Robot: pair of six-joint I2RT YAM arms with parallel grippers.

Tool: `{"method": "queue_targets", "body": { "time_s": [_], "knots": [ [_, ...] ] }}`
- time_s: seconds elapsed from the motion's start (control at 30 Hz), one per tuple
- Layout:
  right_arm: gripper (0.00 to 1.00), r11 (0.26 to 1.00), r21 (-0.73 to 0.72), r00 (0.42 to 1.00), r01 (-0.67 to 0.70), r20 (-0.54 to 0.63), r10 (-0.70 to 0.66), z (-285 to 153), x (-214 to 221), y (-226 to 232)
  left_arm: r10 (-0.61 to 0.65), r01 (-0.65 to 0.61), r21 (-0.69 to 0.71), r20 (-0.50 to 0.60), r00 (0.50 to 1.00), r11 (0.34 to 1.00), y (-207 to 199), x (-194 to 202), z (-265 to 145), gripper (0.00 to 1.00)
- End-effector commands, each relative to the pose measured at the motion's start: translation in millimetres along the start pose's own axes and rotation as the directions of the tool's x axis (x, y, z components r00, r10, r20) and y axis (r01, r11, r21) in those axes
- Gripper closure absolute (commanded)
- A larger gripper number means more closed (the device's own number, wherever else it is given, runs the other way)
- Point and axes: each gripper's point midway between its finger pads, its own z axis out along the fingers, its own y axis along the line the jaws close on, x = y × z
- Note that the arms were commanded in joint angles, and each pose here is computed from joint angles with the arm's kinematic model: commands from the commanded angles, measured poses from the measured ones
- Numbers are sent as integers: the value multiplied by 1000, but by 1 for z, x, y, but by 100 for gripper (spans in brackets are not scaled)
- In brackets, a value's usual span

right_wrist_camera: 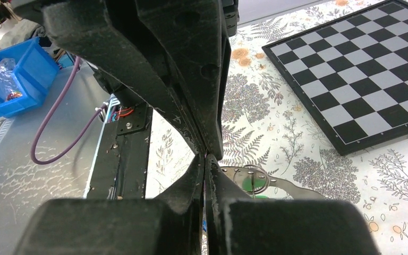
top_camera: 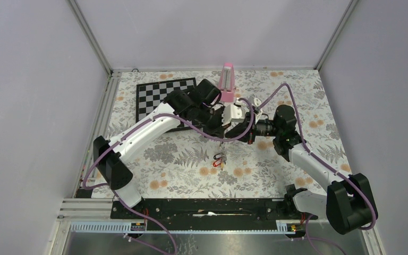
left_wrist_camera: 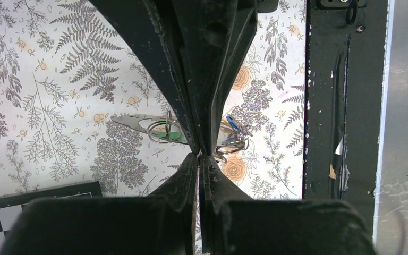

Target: Put the keys on the keyring

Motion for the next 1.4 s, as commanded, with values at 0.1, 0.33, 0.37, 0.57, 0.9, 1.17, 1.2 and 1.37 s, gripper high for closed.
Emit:
{"method": "queue_targets", "body": {
  "time_s": [0.1, 0.33, 0.37, 0.57, 0.9, 1.17, 1.2, 1.37],
  "knots": [
    [100, 998, -4, 996, 60, 64, -60, -5, -28, 6, -17, 13, 21, 165, 986, 1000, 5, -19, -26, 86],
    [100, 998, -10, 993, 58, 107, -57, -9, -42, 10, -74, 54, 82, 266, 961, 995, 5, -15, -34, 64],
    [100, 998, -11, 993, 57, 107, -55, -9, -42, 10, -81, 59, 92, 270, 959, 994, 4, -15, -33, 63],
    [100, 999, -13, 993, 53, 106, -51, -9, -42, 10, -116, 77, 140, 289, 950, 987, 6, -19, -28, 63],
    [100, 999, -16, 994, 48, 103, -46, -9, -41, 10, -165, 111, 199, 282, 945, 974, 9, -20, -16, 79],
    [100, 999, -12, 994, 39, 102, -38, -9, -39, 8, -180, 116, 226, 285, 941, 967, 10, -22, -12, 90],
    [100, 999, -12, 994, 38, 101, -37, -9, -38, 8, -181, 115, 231, 286, 941, 966, 10, -22, -11, 91],
    [100, 999, -7, 995, 37, 96, -36, -10, -36, 6, -189, 116, 253, 288, 939, 961, 8, -22, -9, 100]
  ]
}}
